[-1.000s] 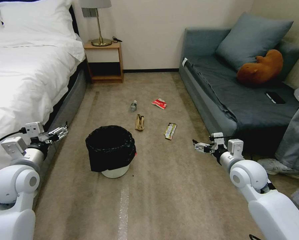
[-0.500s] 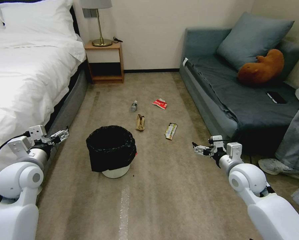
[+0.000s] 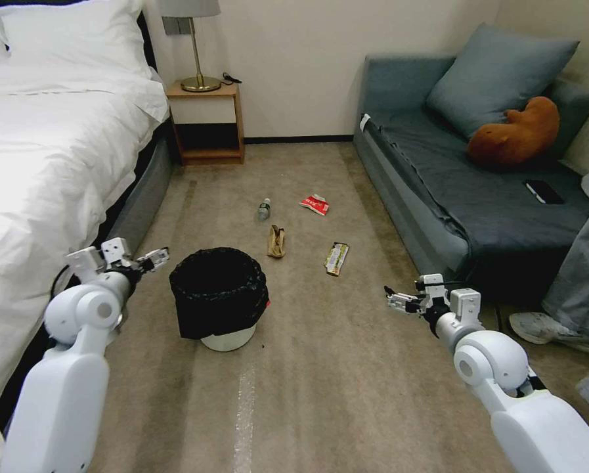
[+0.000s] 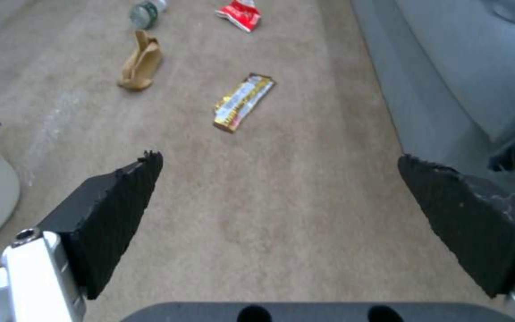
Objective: Pick up the trash bin, then pick up the garbage on the floor and place it into the trash bin.
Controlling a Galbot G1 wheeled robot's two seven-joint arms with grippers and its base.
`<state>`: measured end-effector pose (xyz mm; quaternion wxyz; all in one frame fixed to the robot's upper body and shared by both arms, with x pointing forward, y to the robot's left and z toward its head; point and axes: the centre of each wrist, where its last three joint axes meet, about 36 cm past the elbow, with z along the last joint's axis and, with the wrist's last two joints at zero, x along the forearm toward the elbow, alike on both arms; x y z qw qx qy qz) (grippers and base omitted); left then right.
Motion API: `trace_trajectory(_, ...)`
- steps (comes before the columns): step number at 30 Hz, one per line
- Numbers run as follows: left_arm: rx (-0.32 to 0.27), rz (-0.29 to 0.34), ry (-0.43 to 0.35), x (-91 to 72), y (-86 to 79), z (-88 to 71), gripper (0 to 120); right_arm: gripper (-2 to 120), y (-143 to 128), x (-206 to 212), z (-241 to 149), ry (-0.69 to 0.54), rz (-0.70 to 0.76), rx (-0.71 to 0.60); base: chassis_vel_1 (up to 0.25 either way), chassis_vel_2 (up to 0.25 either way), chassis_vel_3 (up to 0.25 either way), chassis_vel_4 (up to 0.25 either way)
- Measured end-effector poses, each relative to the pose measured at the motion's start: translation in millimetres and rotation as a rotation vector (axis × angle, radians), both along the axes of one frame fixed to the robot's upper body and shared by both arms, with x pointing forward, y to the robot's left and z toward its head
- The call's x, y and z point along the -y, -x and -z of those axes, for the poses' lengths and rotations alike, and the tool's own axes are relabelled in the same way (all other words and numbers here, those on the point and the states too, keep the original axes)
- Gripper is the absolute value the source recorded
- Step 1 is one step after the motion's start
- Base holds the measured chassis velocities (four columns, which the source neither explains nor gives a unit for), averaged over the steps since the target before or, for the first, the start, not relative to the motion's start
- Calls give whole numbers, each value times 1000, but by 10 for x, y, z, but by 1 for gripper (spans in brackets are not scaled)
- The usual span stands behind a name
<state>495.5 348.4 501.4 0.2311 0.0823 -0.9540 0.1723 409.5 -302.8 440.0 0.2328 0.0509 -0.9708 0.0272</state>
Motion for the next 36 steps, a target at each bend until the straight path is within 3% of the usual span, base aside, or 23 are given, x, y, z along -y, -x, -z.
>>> trace_trajectory(8,-65,-48,29,57,-285,-48,99,100,43,-26,43,8,14,-8,0,0,0,0)
trace_trajectory(17,-176,-127,119,76,-598,-99,99,100,144,-5,112,24,34,-31,0,0,0,0)
trace_trajectory(29,-218,-107,163,205,-725,-26,100,100,165,-85,158,10,39,-38,0,0,0,0)
trace_trajectory(36,-284,-116,194,250,-780,204,100,100,198,-126,261,8,53,-60,0,0,0,0)
